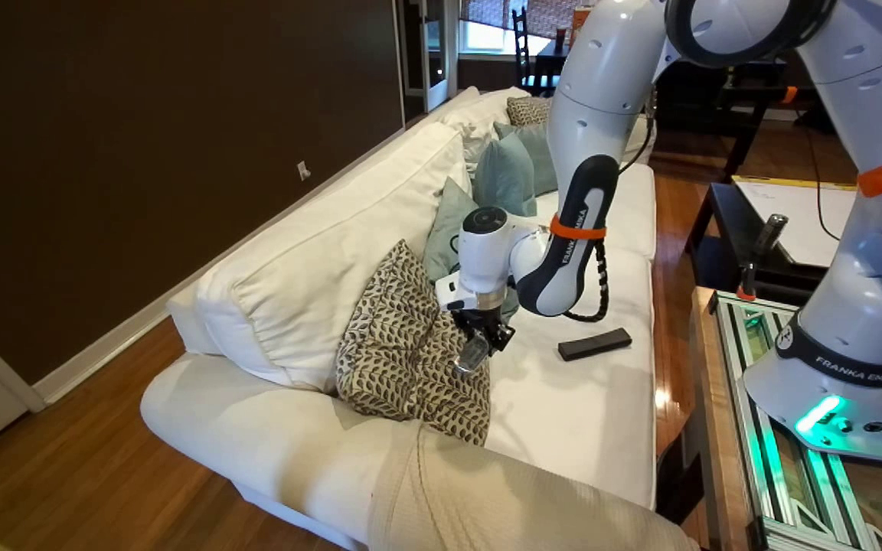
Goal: Put both remote controls into the armrest
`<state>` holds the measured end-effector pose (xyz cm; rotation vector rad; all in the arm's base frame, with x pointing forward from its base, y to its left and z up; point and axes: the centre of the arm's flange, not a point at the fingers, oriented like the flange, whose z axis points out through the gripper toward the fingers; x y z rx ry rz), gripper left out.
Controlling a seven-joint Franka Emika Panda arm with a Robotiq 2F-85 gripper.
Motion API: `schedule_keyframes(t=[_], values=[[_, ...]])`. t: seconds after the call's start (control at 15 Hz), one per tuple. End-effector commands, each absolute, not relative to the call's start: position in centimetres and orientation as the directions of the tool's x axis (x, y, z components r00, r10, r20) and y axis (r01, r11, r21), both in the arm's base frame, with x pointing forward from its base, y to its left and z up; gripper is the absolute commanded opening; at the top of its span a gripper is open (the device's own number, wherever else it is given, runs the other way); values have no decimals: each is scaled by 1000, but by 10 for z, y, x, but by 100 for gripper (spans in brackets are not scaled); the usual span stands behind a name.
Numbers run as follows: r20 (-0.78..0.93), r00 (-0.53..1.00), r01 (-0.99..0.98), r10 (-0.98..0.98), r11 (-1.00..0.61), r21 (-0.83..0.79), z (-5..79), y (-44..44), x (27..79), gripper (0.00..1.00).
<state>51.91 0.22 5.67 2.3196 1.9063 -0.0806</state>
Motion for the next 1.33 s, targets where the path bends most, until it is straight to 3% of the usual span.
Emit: schedule_keyframes(t=[0.0,0.27,0.33,0.93,1.27], values=[[-131,193,980,972,-184,73,57,3,519,53],[-138,193,980,971,-184,74,57,-1,519,53],[-141,149,987,979,-139,80,58,8,518,28],[-183,-230,955,956,257,146,100,114,519,28],[-133,-357,910,925,376,174,124,145,520,28]])
